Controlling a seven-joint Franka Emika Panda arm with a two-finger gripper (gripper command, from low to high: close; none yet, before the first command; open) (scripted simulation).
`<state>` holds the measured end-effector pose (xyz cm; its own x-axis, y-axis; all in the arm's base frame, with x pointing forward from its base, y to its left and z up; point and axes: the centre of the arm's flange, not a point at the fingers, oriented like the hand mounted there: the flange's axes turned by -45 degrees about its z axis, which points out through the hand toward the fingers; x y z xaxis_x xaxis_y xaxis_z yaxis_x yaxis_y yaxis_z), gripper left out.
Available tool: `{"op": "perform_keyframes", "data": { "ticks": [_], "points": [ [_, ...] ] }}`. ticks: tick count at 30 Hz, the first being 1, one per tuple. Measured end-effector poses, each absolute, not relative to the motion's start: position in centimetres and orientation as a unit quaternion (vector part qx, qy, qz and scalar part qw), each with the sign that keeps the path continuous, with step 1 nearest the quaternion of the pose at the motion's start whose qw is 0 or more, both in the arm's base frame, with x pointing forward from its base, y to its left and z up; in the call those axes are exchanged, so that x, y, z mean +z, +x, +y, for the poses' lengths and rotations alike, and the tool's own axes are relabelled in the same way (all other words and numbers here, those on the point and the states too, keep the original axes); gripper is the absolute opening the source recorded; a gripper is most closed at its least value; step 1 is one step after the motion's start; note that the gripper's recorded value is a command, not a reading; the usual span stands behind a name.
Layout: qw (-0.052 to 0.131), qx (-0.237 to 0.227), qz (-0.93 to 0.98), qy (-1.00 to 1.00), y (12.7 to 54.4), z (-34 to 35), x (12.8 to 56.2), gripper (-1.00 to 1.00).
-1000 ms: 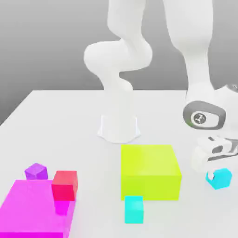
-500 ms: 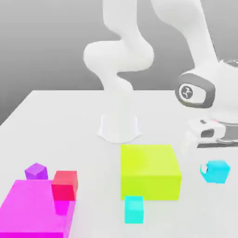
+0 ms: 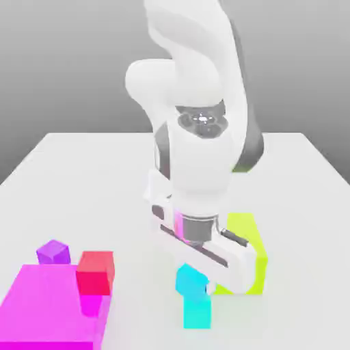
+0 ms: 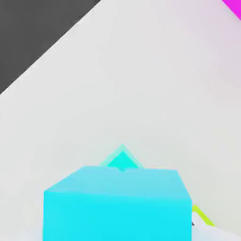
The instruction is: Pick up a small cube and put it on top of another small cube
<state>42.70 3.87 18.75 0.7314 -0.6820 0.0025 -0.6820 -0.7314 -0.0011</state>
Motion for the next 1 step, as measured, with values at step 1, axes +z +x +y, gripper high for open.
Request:
{"op": "perform_keyframes", "data": {
  "ticks": [1],
  "points": [
    [0.0,-0.001,0.366,-0.93,42.7,3.87,18.75,1.0]
  ]
}}
